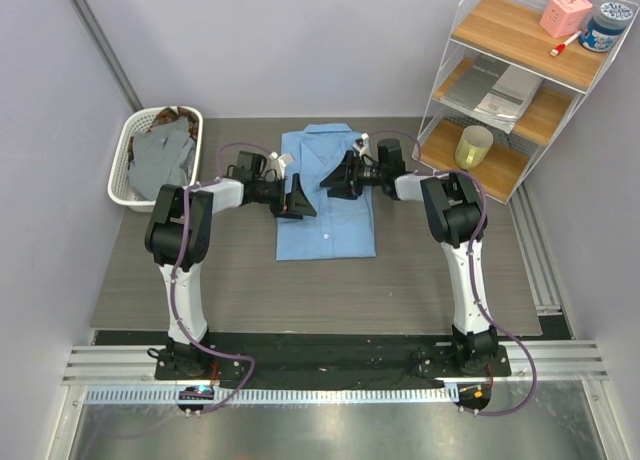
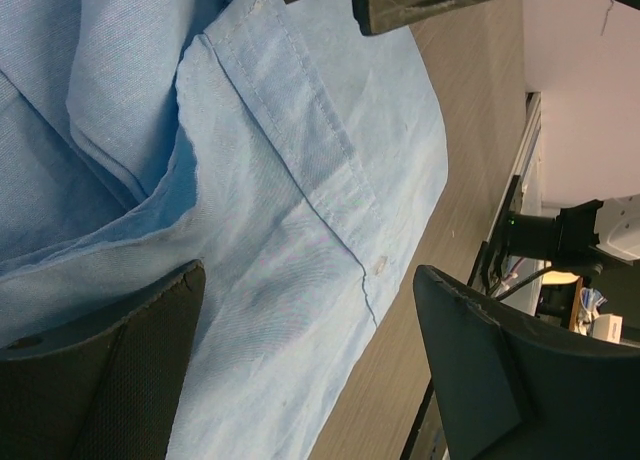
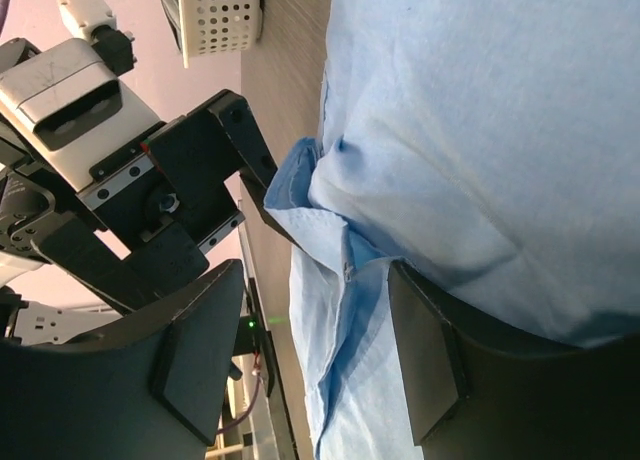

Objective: Fold and stack the long sleeve shirts
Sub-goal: Fold the shirt

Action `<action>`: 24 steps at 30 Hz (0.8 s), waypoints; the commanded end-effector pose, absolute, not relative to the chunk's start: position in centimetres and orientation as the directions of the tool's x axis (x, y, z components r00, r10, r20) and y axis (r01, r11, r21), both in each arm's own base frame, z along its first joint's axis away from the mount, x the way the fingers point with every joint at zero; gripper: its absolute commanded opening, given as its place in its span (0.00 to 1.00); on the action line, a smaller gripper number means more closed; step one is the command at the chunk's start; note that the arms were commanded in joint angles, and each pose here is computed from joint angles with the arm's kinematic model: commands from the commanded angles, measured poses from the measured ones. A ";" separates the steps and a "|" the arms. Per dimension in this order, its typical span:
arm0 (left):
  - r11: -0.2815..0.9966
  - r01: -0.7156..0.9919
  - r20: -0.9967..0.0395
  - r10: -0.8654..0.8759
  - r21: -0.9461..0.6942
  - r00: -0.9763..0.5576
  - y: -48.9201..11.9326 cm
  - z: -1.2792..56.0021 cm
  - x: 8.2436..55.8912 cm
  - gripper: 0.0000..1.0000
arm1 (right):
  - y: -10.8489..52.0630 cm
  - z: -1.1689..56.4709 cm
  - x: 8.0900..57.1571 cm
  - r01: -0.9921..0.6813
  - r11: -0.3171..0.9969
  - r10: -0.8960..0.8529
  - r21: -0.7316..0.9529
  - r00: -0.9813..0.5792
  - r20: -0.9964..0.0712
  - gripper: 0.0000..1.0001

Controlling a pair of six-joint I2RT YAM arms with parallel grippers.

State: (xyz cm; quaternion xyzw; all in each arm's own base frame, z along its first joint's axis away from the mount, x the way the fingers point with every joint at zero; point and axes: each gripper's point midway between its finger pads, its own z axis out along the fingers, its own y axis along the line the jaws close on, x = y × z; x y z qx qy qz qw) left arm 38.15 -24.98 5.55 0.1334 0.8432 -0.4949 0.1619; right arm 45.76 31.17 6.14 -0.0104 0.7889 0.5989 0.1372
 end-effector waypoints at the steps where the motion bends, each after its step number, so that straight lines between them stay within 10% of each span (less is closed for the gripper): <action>1: 0.485 0.425 -0.447 0.077 -0.764 -0.891 -25.0 6.6 39.0 0.86 | 31.5 7.6 47.8 -0.260 0.272 0.167 0.926 -0.935 -0.312 0.66; 13: 0.501 0.494 -0.563 0.017 -0.711 -0.826 -25.5 11.8 42.7 0.79 | 26.1 13.5 48.3 -0.429 0.410 0.114 0.805 -0.851 -0.512 0.68; 24: 0.580 0.387 -0.489 -0.022 -0.717 -0.872 -24.0 6.9 44.9 0.70 | 25.4 7.3 42.5 -0.288 0.450 0.059 0.845 -0.935 -0.350 0.59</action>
